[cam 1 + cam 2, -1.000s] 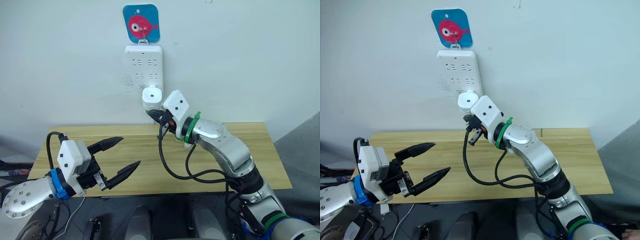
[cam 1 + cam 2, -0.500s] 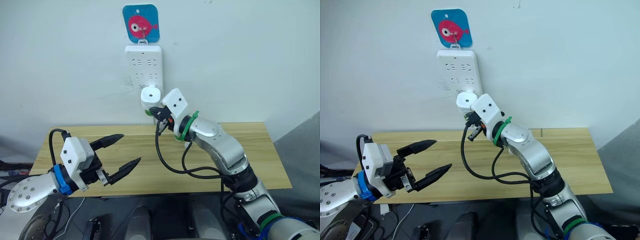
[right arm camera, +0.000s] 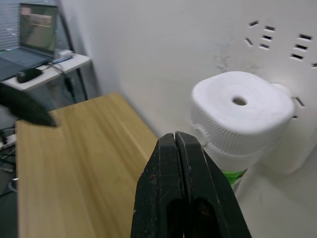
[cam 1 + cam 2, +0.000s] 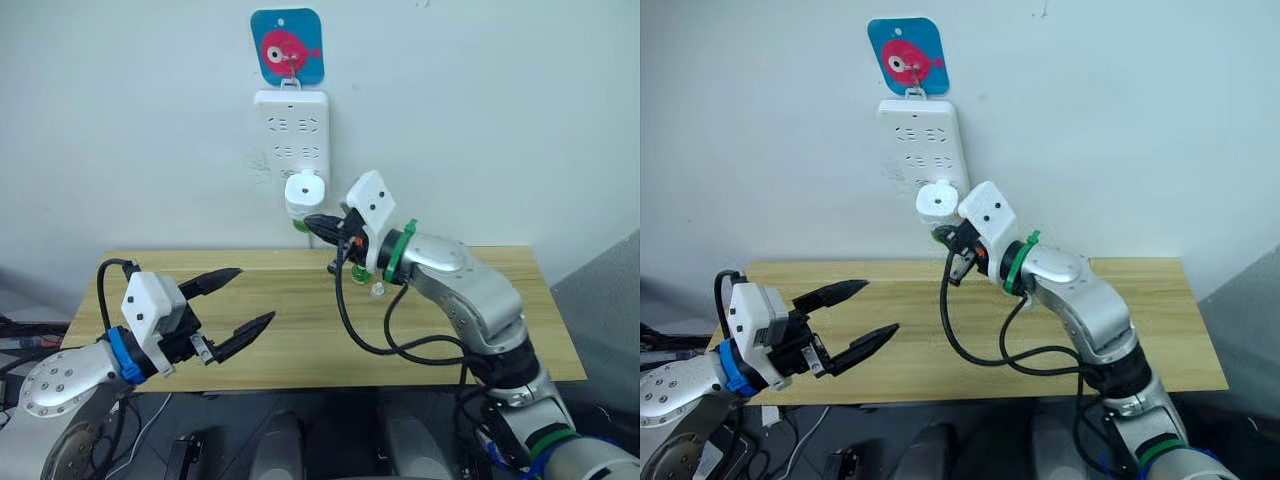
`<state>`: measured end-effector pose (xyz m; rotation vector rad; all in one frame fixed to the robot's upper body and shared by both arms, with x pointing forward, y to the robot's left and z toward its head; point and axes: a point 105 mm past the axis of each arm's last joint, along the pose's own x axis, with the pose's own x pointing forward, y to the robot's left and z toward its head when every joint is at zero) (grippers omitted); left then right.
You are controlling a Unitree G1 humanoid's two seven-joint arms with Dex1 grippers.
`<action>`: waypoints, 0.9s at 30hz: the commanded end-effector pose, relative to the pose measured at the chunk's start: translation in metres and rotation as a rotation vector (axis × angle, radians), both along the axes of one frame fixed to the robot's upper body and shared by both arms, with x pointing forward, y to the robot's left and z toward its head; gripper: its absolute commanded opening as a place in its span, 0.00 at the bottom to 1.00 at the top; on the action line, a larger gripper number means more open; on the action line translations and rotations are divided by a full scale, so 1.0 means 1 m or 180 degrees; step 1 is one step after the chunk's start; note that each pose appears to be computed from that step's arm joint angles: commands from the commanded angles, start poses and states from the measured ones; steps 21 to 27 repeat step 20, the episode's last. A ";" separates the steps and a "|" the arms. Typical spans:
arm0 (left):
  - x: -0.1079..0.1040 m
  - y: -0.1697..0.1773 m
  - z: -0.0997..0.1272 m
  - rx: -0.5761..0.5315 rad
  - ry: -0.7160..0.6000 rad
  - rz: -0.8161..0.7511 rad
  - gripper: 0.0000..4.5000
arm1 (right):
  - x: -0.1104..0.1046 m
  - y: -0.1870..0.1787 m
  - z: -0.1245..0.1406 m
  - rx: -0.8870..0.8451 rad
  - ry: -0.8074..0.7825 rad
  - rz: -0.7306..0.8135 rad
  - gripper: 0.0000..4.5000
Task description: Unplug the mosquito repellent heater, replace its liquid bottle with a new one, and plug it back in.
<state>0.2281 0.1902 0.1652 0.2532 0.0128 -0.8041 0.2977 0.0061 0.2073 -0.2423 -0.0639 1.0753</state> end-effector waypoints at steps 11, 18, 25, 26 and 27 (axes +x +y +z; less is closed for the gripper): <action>0.013 0.078 -0.024 0.1268 0.0598 -0.0022 1.00 | -0.026 -0.121 -0.008 -0.1536 -0.0296 0.0344 0.85; 0.021 0.083 -0.020 0.1338 0.0519 0.0159 1.00 | -0.019 -0.157 -0.011 -0.1712 -0.0338 0.0276 0.99; 0.020 0.081 -0.020 0.1270 0.0560 0.0142 1.00 | -0.018 -0.157 -0.010 -0.1668 -0.0357 0.0279 0.99; 0.020 0.081 -0.020 0.1270 0.0560 0.0142 1.00 | -0.018 -0.157 -0.010 -0.1668 -0.0357 0.0279 0.99; 0.020 0.081 -0.020 0.1270 0.0560 0.0142 1.00 | -0.018 -0.157 -0.010 -0.1668 -0.0357 0.0279 0.99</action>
